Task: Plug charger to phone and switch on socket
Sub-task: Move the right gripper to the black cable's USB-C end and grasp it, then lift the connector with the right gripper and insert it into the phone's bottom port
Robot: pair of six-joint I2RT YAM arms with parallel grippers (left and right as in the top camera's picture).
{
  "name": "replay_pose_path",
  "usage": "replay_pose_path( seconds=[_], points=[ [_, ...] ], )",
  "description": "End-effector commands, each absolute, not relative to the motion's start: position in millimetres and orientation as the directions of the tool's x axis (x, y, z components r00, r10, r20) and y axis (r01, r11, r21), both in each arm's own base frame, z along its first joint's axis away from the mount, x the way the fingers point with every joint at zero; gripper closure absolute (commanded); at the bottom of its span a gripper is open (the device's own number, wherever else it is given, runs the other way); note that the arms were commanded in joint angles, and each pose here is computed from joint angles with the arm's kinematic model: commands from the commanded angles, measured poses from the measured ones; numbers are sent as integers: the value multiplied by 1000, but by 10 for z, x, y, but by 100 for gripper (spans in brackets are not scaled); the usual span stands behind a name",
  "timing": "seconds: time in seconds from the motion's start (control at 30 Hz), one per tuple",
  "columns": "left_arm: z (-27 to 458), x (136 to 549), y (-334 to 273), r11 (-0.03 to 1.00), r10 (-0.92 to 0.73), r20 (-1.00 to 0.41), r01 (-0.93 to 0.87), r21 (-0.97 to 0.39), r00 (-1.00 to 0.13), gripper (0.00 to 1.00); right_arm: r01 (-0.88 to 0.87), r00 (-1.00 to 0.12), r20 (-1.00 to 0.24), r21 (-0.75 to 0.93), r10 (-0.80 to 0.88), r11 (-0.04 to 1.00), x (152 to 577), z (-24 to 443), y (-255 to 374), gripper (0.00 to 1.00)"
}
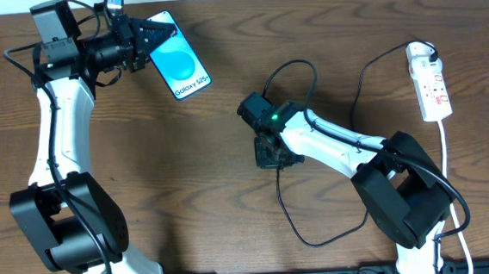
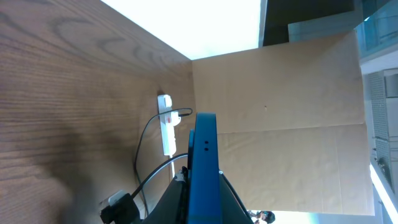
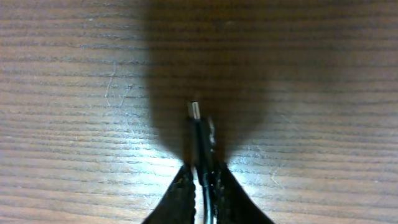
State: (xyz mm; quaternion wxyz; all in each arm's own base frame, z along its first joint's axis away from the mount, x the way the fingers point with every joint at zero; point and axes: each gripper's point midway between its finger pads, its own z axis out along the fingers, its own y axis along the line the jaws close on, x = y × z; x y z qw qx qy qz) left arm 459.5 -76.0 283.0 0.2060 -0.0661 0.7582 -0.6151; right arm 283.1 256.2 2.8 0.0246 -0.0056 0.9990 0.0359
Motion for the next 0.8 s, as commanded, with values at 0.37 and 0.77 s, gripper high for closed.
replay_pose_path(
  seconds=[0.37, 0.77],
  points=[
    [2930, 4523, -780, 217, -333, -252, 187, -958, -908, 93, 39, -996, -78, 89, 46, 995, 3012, 20, 2494, 99],
    [2873, 4642, -716, 280, -380, -284, 183, -942, -880, 93, -316, -949, -255, 792, -187, 523, 3597, 896, 3178, 99]
  ],
)
